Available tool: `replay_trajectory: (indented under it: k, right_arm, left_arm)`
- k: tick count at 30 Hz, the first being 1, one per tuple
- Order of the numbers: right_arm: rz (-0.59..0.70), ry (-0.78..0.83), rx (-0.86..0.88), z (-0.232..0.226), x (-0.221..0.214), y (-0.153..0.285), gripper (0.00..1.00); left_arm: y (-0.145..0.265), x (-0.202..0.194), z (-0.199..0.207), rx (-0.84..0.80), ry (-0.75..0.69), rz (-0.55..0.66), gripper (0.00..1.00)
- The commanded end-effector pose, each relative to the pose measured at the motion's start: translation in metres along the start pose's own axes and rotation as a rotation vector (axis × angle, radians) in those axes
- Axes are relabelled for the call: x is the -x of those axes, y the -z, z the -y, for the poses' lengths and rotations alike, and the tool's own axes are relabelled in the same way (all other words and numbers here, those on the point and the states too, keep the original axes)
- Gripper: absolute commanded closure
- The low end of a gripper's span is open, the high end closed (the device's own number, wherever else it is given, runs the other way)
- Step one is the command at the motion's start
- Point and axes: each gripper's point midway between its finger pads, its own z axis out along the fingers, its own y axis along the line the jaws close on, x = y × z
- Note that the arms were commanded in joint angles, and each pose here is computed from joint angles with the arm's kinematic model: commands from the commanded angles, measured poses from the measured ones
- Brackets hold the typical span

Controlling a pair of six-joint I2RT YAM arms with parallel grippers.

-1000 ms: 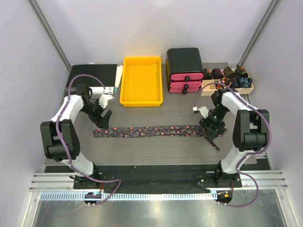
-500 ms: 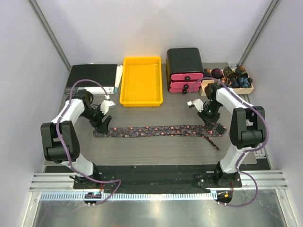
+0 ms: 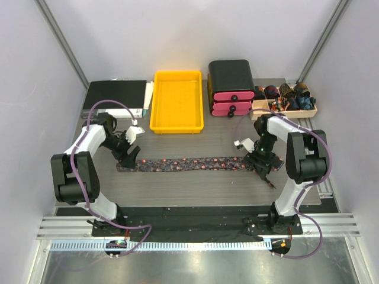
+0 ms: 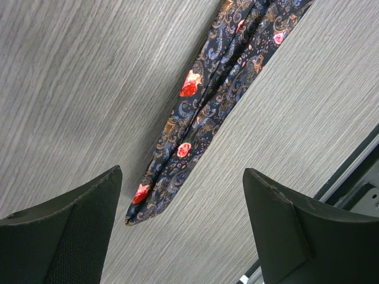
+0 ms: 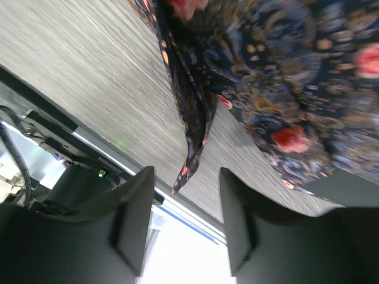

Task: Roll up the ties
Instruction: Flatten out the tie at the center of the board.

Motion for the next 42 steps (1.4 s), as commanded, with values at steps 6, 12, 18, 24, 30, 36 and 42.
replay_trajectory:
  k: [6,12,18,24,30,36,42]
  right_arm:
    - [-0.012,0.020,-0.135,0.033,0.010,0.008,0.91]
    - [-0.014,0.083,-0.196,0.052,0.021,0.037,0.99]
    - [-0.103,0.135,-0.187,0.071,0.022,0.038,0.98]
    - [-0.155,0.184,-0.083,0.065,0.017,0.025,0.79]
    - [-0.165,0.200,-0.019,0.071,0.011,0.032,0.94]
    - [-0.166,0.195,0.063,0.061,0.012,0.023,0.82]
    - [-0.174,0.185,0.093,0.059,0.011,0.008,0.77]
  left_arm:
    - [0.010,0.009,-0.006,0.039,-0.053,0.035,0.18]
    - [0.008,0.006,-0.006,0.033,-0.062,0.026,0.19]
    - [0.008,0.004,-0.005,0.021,-0.099,0.011,0.20]
    - [0.008,-0.001,-0.006,0.012,-0.181,-0.013,0.20]
    - [0.005,-0.009,-0.003,-0.031,-0.319,-0.041,0.21]
    - [0.001,-0.006,-0.003,-0.054,-0.450,-0.051,0.23]
    - [-0.016,0.016,0.020,-0.071,-0.608,-0.043,0.28]
